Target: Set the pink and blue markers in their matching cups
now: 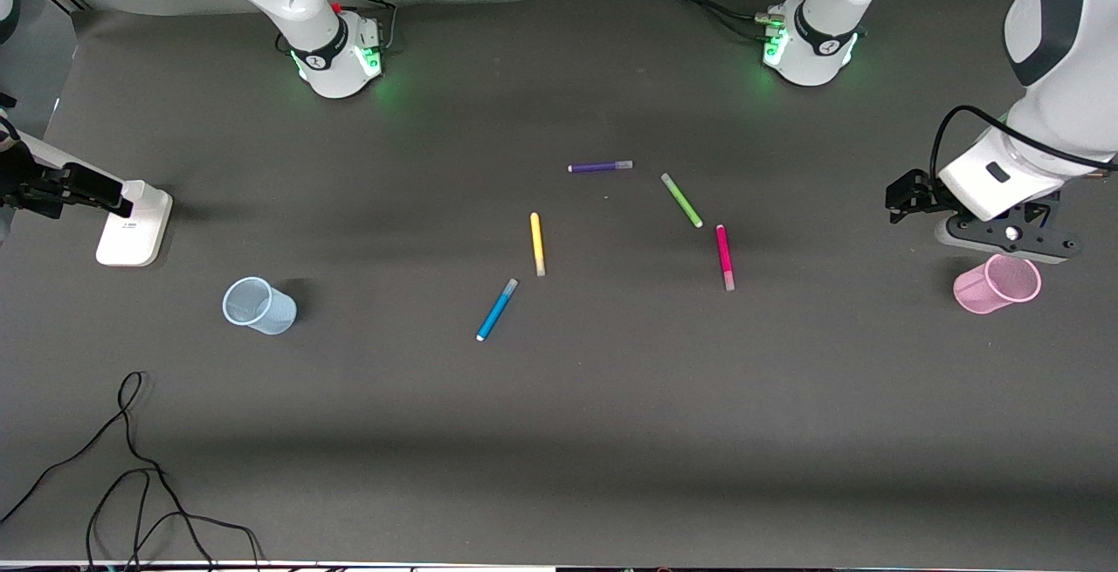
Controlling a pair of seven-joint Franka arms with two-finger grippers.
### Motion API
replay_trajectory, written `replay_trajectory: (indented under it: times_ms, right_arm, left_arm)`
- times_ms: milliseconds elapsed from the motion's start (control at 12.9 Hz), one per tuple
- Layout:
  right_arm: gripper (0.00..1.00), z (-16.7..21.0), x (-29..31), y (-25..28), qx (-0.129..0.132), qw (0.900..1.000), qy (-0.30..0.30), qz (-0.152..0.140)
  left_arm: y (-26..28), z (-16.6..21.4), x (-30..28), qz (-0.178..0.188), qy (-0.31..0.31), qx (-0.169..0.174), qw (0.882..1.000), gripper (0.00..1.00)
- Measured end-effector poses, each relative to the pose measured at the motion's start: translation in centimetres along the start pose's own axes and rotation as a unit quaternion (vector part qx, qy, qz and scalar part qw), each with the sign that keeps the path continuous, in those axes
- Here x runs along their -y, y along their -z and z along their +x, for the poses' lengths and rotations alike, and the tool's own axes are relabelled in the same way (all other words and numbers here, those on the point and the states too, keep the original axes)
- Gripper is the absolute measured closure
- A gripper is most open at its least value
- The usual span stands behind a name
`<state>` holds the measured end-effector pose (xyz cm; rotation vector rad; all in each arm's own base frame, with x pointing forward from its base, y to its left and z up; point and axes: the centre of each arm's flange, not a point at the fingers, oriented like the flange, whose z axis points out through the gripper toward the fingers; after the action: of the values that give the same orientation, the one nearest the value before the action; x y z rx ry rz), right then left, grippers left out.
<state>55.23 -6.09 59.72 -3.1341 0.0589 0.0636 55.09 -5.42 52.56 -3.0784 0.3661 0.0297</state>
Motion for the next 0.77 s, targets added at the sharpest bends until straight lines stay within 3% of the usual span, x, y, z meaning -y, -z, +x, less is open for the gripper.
replay_trajectory:
  times_ms: [773]
  right_arm:
    - [0.00,-0.1,2.3,-0.6,0.015,1.000,-0.004,0.000]
  left_arm:
    - [0.2,0.0,0.0,0.000,0.000,0.000,1.000,0.00]
